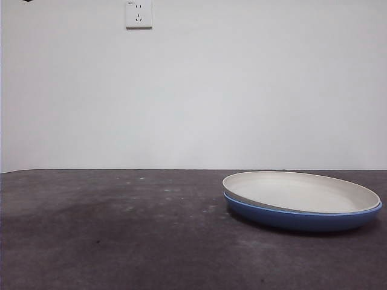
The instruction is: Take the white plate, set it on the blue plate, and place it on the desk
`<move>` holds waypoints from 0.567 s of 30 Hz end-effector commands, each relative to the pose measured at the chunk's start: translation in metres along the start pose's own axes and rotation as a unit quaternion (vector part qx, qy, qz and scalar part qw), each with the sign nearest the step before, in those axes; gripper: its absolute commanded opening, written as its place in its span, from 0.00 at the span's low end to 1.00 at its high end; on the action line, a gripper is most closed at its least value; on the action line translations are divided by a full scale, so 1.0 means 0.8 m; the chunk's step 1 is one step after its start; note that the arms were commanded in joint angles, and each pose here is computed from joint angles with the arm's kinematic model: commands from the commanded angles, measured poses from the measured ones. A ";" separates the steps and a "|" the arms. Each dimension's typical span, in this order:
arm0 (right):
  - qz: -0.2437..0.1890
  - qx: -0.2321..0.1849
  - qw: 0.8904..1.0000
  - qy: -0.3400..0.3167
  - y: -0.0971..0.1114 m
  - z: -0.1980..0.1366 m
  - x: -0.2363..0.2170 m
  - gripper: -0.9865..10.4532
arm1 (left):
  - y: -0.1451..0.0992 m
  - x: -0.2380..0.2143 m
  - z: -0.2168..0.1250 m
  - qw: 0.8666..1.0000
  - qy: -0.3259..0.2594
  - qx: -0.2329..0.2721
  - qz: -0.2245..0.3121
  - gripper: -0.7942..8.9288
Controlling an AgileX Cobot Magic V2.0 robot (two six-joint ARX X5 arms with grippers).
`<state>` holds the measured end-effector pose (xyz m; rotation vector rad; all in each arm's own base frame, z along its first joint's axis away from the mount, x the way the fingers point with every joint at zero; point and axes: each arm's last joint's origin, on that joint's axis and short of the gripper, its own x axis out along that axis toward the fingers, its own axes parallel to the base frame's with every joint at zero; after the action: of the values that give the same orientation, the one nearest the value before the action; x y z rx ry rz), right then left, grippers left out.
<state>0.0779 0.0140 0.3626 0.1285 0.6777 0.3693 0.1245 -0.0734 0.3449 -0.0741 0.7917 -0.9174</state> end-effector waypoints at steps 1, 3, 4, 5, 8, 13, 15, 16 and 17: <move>0.001 0.008 1.000 0.001 0.000 0.002 0.000 0.43 | -0.001 0.000 0.004 1.000 -0.006 0.016 -0.004 0.43; 0.000 0.011 1.000 0.004 0.000 0.002 0.000 0.43 | -0.001 0.000 0.004 1.000 -0.007 0.016 -0.004 0.43; 0.000 0.012 1.000 0.007 0.000 0.002 0.001 0.43 | -0.001 0.000 0.004 1.000 -0.007 0.017 -0.004 0.43; 0.000 0.015 1.000 0.009 -0.001 0.002 0.002 0.43 | -0.001 0.000 0.004 1.000 -0.007 0.017 -0.004 0.43; -0.001 0.030 0.999 0.022 -0.003 0.003 0.010 0.43 | -0.001 0.000 0.004 1.000 -0.008 0.017 -0.004 0.43; -0.004 0.052 0.997 0.056 -0.019 -0.002 0.053 0.43 | -0.001 0.000 0.004 1.000 -0.008 0.017 -0.004 0.43; -0.006 0.069 0.995 0.070 -0.028 -0.007 0.078 0.43 | -0.001 0.000 0.004 1.000 -0.008 0.017 -0.004 0.43; -0.007 0.078 0.994 0.076 -0.033 -0.010 0.093 0.43 | -0.001 0.000 0.004 1.000 -0.008 0.016 -0.004 0.43; -0.008 0.086 0.993 0.081 -0.038 -0.012 0.105 0.43 | -0.001 0.000 0.004 1.000 -0.008 0.017 -0.004 0.43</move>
<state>0.1358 0.0173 0.3010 0.2249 0.8681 0.3239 0.1249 -0.0735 0.3452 -0.0675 0.7836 -0.9209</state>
